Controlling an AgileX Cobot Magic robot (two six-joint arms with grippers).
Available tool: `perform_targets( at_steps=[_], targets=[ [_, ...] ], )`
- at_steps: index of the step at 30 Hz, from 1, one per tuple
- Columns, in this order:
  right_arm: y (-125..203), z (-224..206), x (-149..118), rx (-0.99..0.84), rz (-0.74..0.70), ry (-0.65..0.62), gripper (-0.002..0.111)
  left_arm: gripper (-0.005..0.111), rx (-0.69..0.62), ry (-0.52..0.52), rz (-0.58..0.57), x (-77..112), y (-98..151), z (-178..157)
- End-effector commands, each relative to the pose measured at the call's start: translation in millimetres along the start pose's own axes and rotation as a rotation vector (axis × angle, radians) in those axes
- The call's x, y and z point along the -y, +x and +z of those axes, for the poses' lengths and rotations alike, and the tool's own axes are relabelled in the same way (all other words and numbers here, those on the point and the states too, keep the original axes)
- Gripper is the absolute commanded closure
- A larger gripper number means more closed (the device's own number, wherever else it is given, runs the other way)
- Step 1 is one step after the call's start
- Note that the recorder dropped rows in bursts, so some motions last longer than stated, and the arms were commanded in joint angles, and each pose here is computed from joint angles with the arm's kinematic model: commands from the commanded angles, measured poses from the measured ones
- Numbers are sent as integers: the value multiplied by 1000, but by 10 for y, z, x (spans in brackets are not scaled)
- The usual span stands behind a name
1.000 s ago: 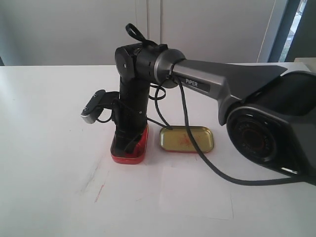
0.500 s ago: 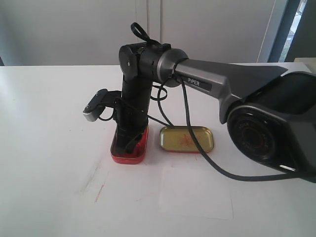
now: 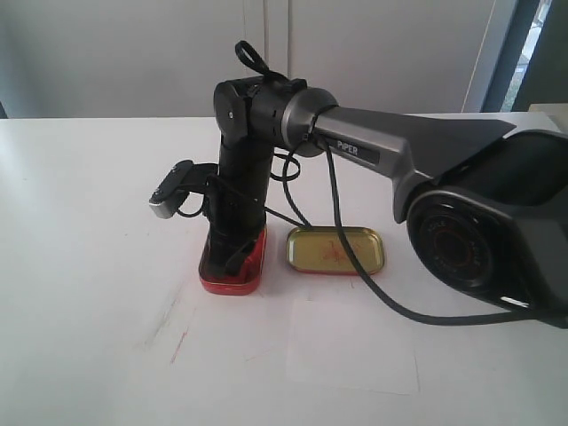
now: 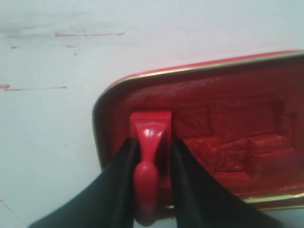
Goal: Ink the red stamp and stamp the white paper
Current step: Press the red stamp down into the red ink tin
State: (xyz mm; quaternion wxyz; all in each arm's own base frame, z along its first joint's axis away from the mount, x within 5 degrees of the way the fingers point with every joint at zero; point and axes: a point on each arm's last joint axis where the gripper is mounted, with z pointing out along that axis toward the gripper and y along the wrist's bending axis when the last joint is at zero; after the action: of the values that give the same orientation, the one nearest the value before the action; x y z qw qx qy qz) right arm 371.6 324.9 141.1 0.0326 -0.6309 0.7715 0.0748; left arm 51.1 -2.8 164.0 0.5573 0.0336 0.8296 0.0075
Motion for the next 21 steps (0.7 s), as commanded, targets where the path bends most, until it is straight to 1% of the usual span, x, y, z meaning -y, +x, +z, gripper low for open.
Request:
perform_targets(
  at_steps=[1, 15, 21],
  targets=[
    [96, 367, 23, -73, 4, -30, 108, 107, 7, 5, -1, 3, -5, -4],
    [45, -17, 1, -19, 21, 27, 108, 107, 7, 5, -1, 3, -5, -4],
    [37, -108, -6, -6, 31, 41, 108, 107, 7, 5, -1, 3, -5, -4]
  ],
)
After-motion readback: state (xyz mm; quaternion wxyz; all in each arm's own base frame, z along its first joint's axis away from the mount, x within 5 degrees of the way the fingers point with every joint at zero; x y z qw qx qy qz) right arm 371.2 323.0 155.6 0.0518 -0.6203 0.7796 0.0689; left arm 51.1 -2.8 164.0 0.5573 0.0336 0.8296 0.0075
